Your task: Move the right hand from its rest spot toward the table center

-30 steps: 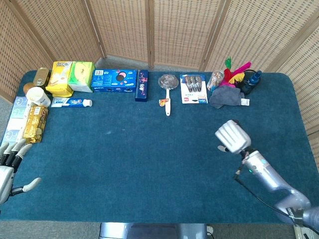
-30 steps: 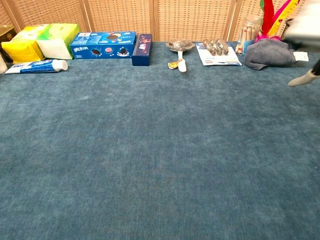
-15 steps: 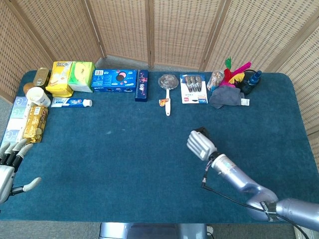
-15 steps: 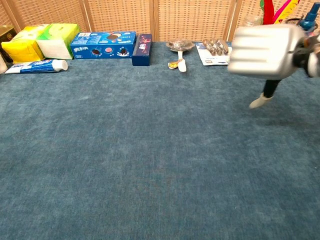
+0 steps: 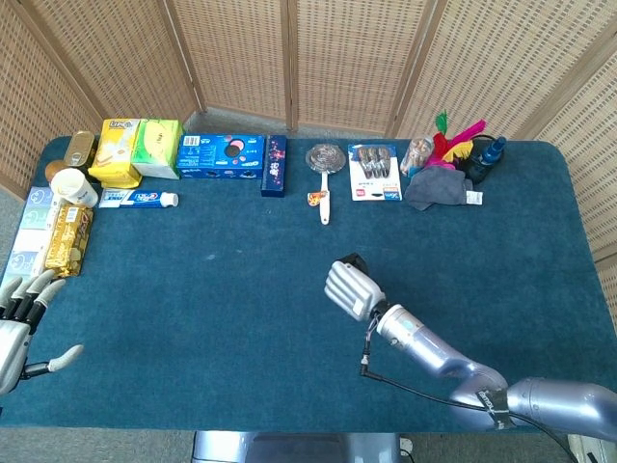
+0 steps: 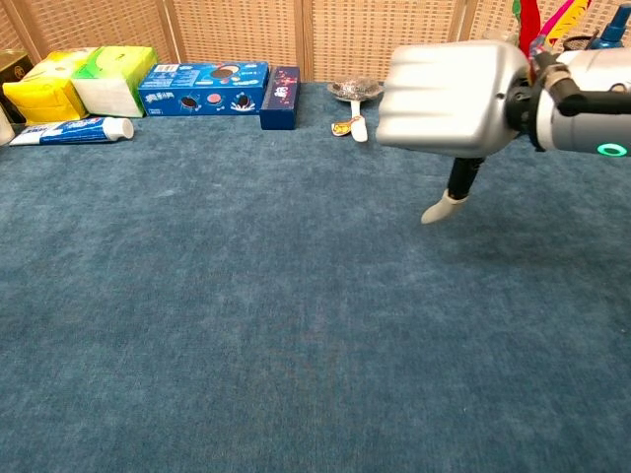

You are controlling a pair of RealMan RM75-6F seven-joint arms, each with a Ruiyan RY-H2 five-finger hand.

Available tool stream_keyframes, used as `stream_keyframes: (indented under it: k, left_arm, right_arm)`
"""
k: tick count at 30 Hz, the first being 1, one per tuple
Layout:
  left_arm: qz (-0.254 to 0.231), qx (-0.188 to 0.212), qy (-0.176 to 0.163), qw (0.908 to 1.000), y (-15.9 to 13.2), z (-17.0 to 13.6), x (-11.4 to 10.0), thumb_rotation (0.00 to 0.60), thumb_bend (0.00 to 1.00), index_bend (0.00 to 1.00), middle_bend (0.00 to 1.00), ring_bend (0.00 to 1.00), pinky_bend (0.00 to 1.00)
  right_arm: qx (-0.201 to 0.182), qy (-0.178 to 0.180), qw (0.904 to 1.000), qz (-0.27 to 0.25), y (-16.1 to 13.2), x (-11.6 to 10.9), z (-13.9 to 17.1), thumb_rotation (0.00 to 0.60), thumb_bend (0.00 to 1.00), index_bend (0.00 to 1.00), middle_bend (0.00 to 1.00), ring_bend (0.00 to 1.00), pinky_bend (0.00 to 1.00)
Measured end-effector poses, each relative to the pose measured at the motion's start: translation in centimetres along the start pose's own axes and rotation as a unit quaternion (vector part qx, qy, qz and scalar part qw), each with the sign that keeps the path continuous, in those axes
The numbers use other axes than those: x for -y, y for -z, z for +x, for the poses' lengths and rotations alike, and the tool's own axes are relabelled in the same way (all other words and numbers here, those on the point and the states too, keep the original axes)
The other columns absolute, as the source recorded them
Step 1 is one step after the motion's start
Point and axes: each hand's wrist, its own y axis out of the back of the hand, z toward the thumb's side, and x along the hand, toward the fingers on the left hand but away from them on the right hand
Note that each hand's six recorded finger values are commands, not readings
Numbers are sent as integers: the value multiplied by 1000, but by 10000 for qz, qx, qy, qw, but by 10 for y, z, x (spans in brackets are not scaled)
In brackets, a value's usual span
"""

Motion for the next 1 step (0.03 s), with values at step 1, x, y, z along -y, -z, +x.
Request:
stream_keyframes:
  k: [1]
  left_arm:
    - [6, -11, 4, 10000, 0, 0, 0, 38, 0, 68, 0, 0, 0]
  right_arm:
    - [-12, 27, 10000, -27, -1, -2, -2, 120, 0, 976, 1000, 1000, 1000]
